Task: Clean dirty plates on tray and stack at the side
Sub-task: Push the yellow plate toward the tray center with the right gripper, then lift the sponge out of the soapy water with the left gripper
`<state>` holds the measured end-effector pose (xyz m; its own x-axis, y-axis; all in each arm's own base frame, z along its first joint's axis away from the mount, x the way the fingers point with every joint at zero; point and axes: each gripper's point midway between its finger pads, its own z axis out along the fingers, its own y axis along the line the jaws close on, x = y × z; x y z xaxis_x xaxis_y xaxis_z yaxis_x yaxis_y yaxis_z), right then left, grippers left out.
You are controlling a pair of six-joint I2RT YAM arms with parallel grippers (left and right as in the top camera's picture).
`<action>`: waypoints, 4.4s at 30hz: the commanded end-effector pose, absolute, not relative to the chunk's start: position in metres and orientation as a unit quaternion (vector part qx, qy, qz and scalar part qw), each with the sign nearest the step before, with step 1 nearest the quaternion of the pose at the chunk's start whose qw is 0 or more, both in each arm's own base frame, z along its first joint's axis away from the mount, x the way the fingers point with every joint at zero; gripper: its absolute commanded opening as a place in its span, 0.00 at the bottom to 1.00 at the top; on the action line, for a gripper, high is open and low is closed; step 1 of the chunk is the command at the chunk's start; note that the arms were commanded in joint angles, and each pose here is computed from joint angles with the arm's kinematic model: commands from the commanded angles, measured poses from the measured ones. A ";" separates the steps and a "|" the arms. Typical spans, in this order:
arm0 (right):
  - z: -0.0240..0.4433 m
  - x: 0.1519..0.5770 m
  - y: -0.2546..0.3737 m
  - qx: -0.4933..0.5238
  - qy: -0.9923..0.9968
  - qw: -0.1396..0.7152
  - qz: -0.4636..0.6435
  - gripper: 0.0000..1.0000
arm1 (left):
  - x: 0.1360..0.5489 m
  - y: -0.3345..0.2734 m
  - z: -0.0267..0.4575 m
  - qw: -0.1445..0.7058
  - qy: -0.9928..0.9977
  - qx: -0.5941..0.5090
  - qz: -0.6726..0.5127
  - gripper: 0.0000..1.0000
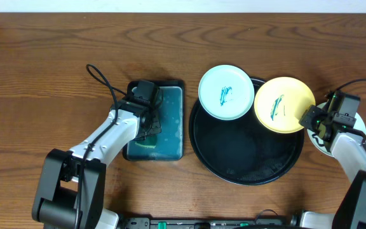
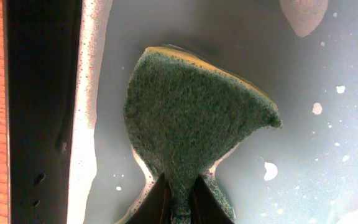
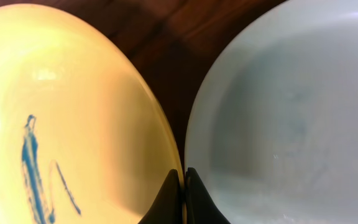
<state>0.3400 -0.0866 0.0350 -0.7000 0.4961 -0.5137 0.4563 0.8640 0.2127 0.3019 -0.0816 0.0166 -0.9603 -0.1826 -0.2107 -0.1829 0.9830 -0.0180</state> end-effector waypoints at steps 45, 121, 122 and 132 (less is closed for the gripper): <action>-0.001 0.252 0.044 0.074 0.976 0.157 0.135 0.01 | 0.287 -0.084 0.008 0.076 0.993 -0.093 -0.011 0.08; -0.001 0.254 0.044 0.073 0.975 0.162 0.135 0.01 | 0.313 -0.107 0.164 0.297 0.941 -0.048 -0.154 0.08; -0.001 0.254 0.044 0.073 0.975 0.162 0.135 0.01 | 0.313 -0.107 0.164 0.297 0.941 -0.048 -0.154 0.08; -0.001 0.254 0.044 0.073 0.975 0.162 0.135 0.01 | 0.311 -0.107 0.162 0.292 0.943 -0.048 -0.152 0.08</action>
